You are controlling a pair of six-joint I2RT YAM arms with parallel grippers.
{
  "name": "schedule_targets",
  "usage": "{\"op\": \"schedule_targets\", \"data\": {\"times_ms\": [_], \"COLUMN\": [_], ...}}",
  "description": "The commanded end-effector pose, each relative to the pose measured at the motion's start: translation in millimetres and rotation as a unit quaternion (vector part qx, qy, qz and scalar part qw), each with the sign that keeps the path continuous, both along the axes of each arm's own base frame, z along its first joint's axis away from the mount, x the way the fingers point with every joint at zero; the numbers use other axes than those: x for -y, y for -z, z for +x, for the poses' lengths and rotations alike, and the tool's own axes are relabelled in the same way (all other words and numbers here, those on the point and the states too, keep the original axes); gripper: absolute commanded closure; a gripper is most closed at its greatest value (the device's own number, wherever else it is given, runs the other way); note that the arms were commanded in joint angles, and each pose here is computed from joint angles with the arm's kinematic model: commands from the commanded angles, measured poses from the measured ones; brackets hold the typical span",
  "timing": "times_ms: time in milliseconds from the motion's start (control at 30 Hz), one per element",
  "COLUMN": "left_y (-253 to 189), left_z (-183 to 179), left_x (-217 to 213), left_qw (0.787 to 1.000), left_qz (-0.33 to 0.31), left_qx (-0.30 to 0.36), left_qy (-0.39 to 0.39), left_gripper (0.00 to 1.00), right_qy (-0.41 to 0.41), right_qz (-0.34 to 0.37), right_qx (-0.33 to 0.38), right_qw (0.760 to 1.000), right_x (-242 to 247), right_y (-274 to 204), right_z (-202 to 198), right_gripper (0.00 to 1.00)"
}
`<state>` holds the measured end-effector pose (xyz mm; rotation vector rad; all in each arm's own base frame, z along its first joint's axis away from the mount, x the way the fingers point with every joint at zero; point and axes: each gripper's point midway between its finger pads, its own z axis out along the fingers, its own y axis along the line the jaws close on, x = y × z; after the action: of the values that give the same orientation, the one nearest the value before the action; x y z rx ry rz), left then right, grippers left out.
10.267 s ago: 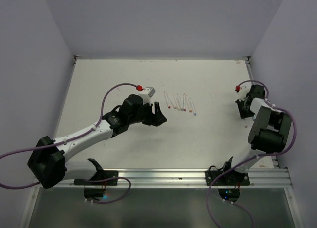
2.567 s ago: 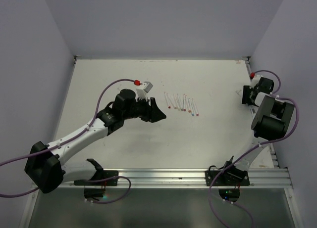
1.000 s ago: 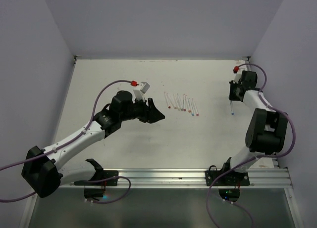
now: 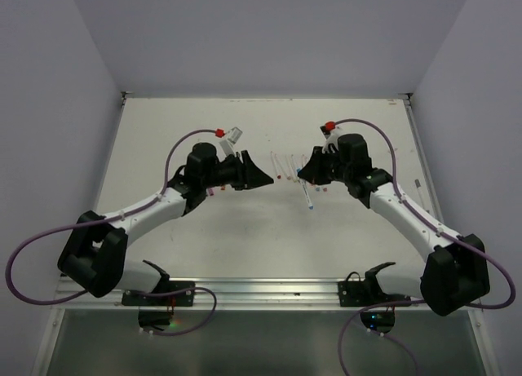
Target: Open the pen caps
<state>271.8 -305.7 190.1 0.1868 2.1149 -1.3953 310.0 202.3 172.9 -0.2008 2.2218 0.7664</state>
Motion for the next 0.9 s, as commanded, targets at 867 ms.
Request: {"op": "schedule_targets", "data": {"times_ms": [867], "left_y": [-18.3], "left_z": [-49.5], "left_x": [35.9], "left_qw": [0.985], "left_qz": [-0.14], "left_qx": [0.039], "left_qy": [0.096], "left_gripper": [0.37], "right_qy": [0.066], "right_qz": [0.191], "right_qx": [0.005], "right_qw": [0.979], "right_x": [-87.7], "right_y": [-66.5], "right_z": [-10.8], "right_gripper": [1.0]}}
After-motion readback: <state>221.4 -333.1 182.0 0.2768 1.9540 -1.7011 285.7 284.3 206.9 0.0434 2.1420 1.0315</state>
